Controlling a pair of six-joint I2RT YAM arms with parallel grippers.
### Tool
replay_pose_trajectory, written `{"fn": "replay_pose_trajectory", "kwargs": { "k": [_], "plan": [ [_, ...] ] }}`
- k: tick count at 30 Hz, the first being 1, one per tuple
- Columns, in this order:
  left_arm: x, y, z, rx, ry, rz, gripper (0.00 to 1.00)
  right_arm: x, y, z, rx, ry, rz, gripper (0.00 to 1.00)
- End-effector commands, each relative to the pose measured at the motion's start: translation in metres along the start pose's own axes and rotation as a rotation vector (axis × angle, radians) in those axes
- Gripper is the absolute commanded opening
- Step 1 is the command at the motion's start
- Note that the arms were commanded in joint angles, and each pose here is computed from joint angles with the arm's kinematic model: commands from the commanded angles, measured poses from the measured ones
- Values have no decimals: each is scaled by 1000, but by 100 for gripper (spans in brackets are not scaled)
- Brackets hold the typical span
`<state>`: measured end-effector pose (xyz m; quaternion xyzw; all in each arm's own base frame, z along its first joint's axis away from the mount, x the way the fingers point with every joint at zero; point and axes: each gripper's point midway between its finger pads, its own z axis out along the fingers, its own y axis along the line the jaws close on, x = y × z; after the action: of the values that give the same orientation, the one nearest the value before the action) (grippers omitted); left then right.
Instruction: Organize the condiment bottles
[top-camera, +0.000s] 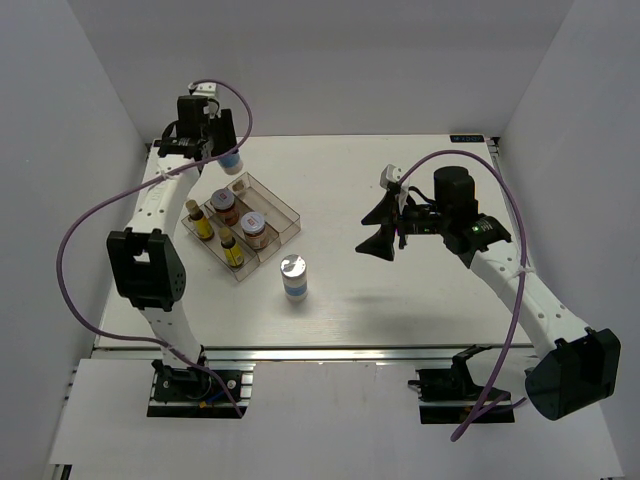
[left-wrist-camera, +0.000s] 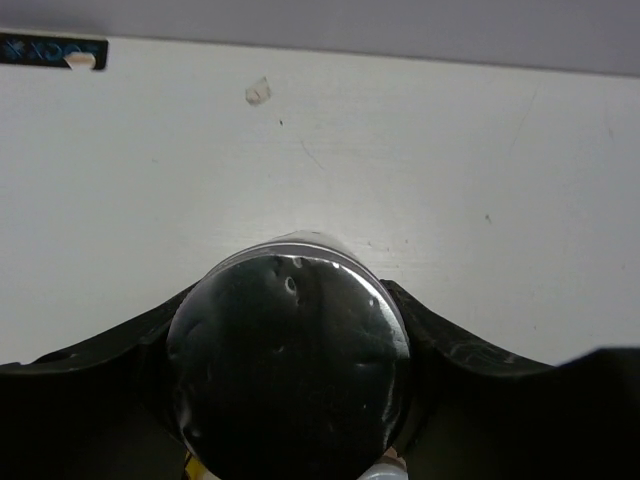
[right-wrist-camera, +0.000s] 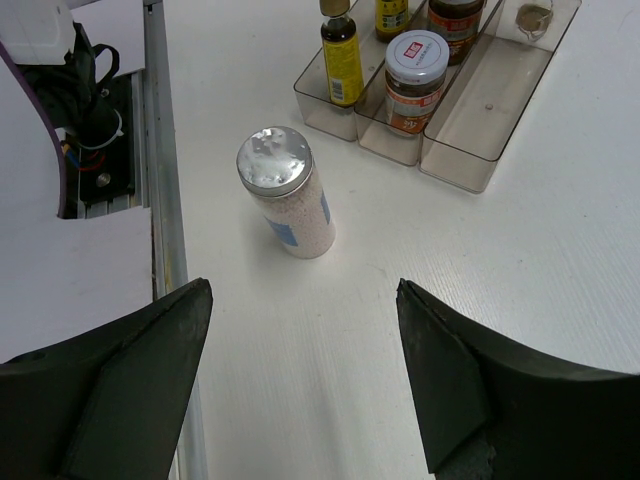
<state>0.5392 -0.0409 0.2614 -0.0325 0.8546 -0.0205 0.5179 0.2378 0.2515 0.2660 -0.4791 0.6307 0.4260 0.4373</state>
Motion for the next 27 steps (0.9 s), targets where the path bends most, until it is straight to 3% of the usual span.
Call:
{"fn": "replay_pose_trajectory", "kwargs": {
  "k": [1,11,21,26,27],
  "plan": [
    [-3,-13,-9,79,0,4,1,5,1,3,-17,6,4,79],
    [33,-28,12,154,105,17,0,7,0,4,-14,11,8,79],
    [66,-26,33,121,173,40,0,6,0,4,-14,11,2,79],
    [75,-26,39,112,180,45,6,8,-1,4,-15,15,7,79],
    [75,-26,41,111,174,43,10,8,-1,4,-14,16,8,79]
  ]
}}
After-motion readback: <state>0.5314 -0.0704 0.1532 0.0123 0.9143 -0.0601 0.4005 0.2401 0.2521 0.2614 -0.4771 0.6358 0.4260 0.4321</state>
